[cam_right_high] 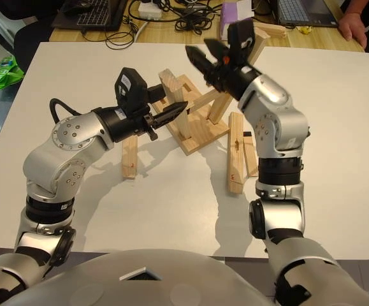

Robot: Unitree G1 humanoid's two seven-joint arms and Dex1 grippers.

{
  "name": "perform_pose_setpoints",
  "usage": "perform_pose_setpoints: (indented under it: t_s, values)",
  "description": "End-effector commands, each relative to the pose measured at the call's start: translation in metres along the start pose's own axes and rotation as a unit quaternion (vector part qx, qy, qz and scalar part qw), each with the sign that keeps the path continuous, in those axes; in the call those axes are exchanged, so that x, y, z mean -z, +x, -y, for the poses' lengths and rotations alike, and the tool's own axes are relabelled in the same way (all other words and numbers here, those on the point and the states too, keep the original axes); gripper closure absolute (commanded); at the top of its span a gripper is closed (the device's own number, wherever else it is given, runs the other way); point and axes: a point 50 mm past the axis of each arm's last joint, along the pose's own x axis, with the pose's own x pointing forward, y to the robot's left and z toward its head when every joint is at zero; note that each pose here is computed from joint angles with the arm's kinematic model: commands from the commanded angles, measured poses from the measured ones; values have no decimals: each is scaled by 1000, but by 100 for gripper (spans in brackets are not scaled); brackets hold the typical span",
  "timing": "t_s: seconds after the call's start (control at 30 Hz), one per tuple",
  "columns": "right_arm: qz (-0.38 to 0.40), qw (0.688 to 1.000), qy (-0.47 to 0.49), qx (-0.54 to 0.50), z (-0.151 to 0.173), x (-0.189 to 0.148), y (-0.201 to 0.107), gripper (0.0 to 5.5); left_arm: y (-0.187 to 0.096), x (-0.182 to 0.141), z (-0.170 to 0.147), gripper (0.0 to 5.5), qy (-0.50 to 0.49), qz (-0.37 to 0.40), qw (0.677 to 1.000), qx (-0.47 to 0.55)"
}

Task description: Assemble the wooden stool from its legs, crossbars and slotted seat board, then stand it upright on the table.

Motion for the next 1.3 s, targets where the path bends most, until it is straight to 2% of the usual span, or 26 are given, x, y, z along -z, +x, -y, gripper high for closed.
perform_pose_setpoints:
  t_s: [0.03, 0.2, 0.27, 0.33, 0.47, 0.6, 0.7, 0.77, 0.87, 1.03, 1.13, 1.2, 1.3]
  values:
    - [9, 1000, -13, -6, 1, -17, 2, 280, 1, 2, -2, 342, -4, -9, 1000, -3]
    - [-149, 989, 15, -11, -1, 72, -14, 280, 1, 2, -2, 342, -4, -6, 1000, -5]
    - [-170, 985, 20, -8, -1, 89, -19, 280, 1, 2, -2, 342, -4, -6, 1000, -5]
    - [-160, 987, 19, -1, 1, 88, -17, 280, 0, 2, -2, 342, -4, -8, 1000, -4]
    - [-71, 997, -3, 7, 7, 46, -5, 280, 1, 3, -1, 342, -6, -9, 1000, -4]
    - [87, 995, -48, 25, 23, -56, 0, 280, 0, 3, -1, 342, -7, -10, 1000, -5]
    - [155, 983, -82, 51, 40, -121, -10, 280, 0, 4, -2, 342, -7, -10, 1000, -7]
    - [170, 977, -89, 97, 63, -143, -19, 280, 0, 4, -2, 342, -8, -8, 1000, -10]
    - [180, 966, -67, 175, 93, -148, -27, 280, 0, 4, -1, 342, -9, -7, 1000, -12]
    - [137, 973, -38, 184, 104, -119, -19, 280, 0, 4, 0, 342, -11, -6, 1000, -12]
    - [-18, 989, -14, 145, 101, -51, -11, 280, 0, 5, 1, 342, -12, -6, 1000, -13]
    - [-131, 986, 0, 106, 90, 1, -16, 280, 0, 5, 1, 342, -12, -6, 1000, -13]
    - [-215, 973, 22, 83, 77, 45, -27, 280, 0, 4, 0, 342, -11, -5, 1000, -15]
